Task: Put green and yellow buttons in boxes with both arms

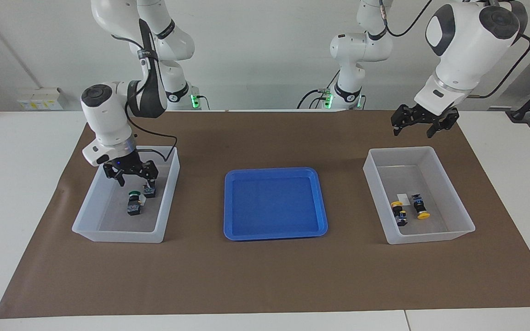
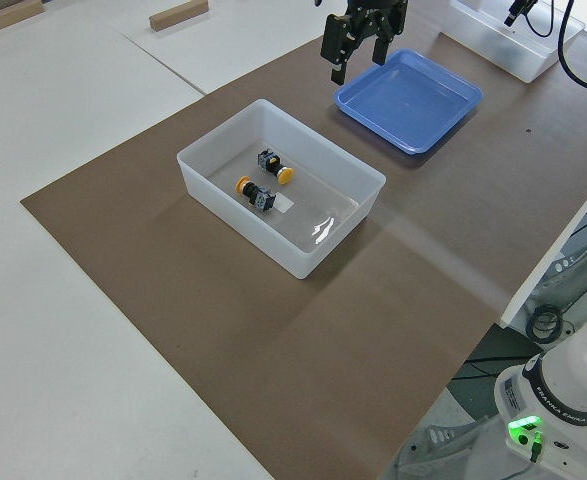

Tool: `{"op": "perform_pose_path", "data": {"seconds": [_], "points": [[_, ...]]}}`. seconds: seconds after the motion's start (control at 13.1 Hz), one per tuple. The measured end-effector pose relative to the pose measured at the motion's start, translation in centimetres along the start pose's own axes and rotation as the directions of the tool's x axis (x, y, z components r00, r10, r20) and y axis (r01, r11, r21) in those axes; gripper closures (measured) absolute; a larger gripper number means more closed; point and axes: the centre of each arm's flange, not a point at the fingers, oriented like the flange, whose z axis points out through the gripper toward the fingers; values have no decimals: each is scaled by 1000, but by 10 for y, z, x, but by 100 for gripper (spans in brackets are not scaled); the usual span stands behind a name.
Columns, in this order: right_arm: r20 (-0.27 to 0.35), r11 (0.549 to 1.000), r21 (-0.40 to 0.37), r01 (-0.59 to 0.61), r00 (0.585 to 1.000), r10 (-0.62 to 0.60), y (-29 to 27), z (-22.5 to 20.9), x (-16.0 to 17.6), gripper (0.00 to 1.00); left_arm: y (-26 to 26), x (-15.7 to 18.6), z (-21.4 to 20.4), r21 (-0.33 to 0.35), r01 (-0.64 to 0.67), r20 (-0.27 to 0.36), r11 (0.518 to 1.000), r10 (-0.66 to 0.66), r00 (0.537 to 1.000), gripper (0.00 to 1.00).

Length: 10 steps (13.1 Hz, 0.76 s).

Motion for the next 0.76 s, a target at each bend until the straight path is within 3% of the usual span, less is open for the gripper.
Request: {"op": "perform_pose_path", "data": {"seconds": [0.23, 0.76], "points": [[-3, 999, -3, -47, 999, 47, -1, -59, 19, 0, -4, 1, -16, 2, 19, -41, 1000, -19, 999, 0], [99, 996, -23, -91, 991, 93, 3, -209, 40, 0, -2, 6, -24, 5, 15, -90, 1000, -15, 996, 0]]}}
